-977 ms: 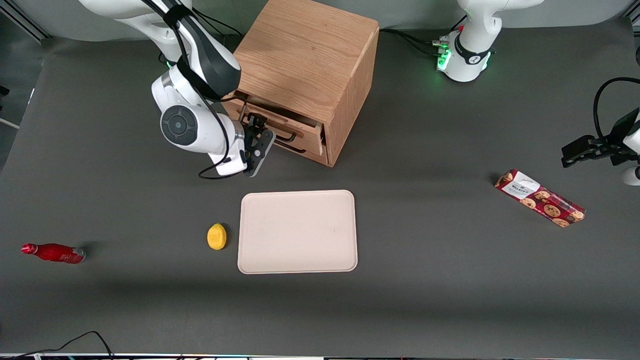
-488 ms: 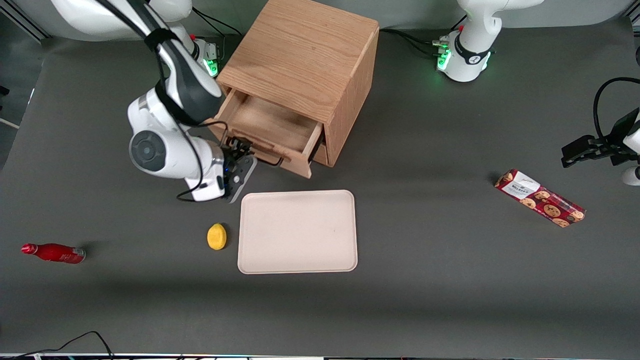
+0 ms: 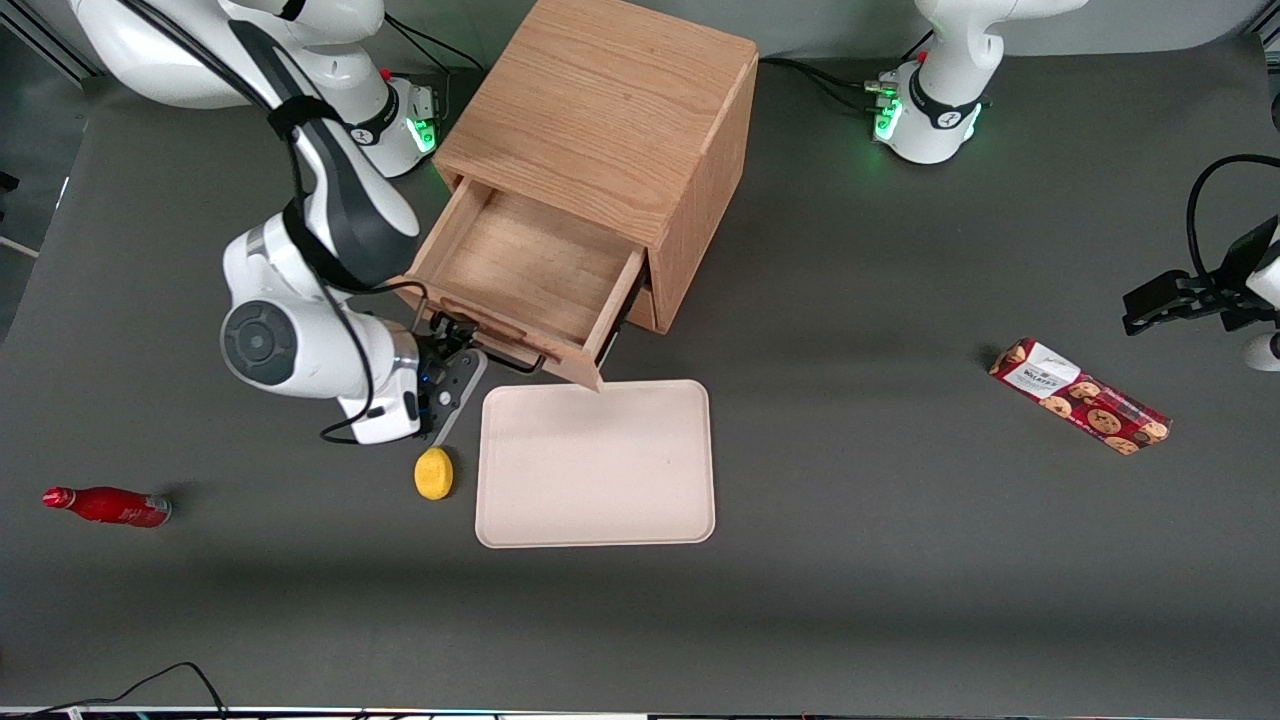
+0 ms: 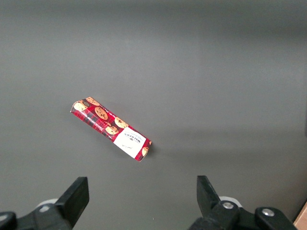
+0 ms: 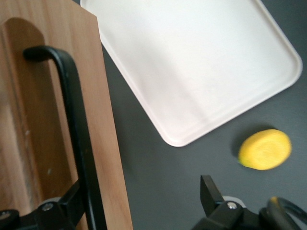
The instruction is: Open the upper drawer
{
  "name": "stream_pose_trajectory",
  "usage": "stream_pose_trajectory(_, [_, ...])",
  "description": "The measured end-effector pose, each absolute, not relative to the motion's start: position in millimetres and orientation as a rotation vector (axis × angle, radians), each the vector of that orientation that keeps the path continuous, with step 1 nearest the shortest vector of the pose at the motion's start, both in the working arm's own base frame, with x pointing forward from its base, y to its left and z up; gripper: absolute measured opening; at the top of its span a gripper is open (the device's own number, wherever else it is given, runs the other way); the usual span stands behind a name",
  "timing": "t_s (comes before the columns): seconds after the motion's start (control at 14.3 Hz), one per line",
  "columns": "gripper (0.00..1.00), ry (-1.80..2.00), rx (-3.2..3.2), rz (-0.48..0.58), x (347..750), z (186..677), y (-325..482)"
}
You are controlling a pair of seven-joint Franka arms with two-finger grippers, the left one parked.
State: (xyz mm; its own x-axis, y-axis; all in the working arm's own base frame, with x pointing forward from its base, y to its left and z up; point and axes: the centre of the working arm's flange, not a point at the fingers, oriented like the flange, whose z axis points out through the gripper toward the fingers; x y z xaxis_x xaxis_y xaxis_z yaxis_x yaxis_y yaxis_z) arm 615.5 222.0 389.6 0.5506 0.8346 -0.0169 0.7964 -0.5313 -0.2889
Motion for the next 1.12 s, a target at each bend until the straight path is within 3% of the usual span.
stream_pose_trajectory(0.56, [1.00,-1.479,-2.531,0.214,658,435,168])
stream_pose_trajectory(0.84, [1.00,-1.252,-2.739,0.034,648,554,156])
stream_pose_trajectory(1.12, [1.00,-0.785,-2.996,0.049,570,666,140])
